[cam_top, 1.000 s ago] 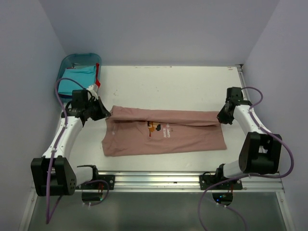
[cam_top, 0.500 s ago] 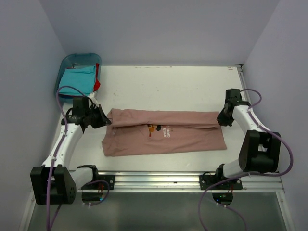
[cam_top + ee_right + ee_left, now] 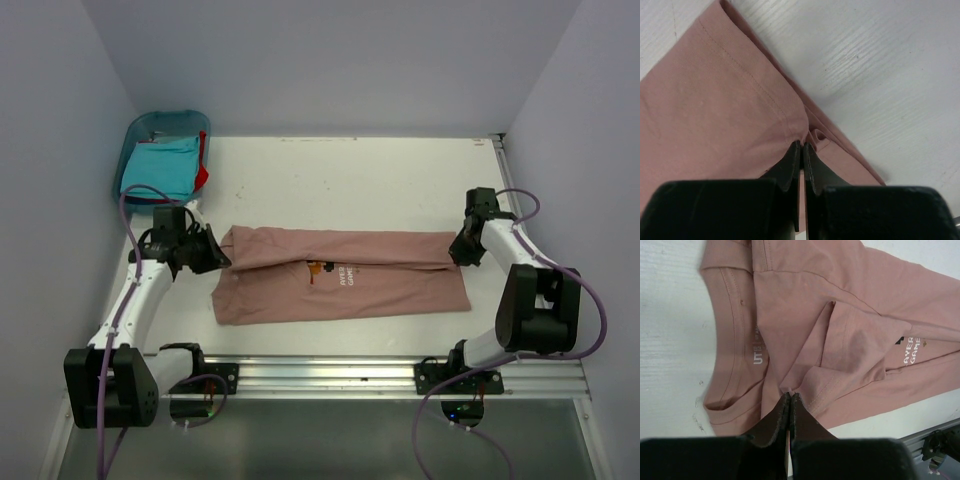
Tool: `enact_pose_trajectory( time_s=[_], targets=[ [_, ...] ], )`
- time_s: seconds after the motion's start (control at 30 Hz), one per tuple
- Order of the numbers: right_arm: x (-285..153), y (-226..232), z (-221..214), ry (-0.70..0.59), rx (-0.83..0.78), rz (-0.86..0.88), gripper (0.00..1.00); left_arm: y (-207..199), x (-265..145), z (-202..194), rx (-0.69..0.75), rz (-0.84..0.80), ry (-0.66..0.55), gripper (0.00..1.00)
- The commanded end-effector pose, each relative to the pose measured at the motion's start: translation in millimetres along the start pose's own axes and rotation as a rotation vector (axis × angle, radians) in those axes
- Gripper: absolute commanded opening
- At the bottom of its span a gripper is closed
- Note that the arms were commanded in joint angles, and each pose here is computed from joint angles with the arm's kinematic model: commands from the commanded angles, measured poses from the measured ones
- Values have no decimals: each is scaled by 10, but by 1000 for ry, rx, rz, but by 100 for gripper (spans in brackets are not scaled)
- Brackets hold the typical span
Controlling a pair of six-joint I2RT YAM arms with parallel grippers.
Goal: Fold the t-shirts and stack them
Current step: Fold the other side of the tshirt into a rectangle
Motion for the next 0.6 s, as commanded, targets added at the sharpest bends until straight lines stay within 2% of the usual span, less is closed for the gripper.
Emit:
enact_pose_trajectory(
  time_s=[0.0,0.07,0.17,0.2,0.23,0.27,0.3,0.37,0.57],
  targets=[
    [-11,-13,29,-32,11,-21,0,18,-48,-86,-26,24,23,0],
    [-25,-19,30,-32,11,-24,0,35,-41,-131,-38,26,45,0],
    [-57,-8,27,-27,11,-8,27,78,-47,-214,-54,43,75,3],
    [-77,-4,39,-31,10,-1,40,86,-60,-243,-58,49,87,10],
    [-94,-2,35,-29,10,4,46,87,-85,-250,-57,54,80,17],
    [-121,-6,28,-25,10,3,50,88,-108,-255,-60,62,75,33],
    [-181,-13,56,-42,16,8,57,82,-163,-267,-68,71,68,39],
    [-317,-19,94,-75,22,25,63,25,-271,-214,-68,79,30,100],
    [-618,17,246,-174,46,104,66,-326,-612,131,-22,-67,-225,100]
  ],
)
Point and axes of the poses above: each gripper's point midway between its finger pads, its own x axis out along the fingers, its own y axis along the line the jaws close on, z = x × y, the point moved 8 cm from there along -x, back along the fingers, and after that the axes turned 10 degrees about -x, right-handed, at the moved point
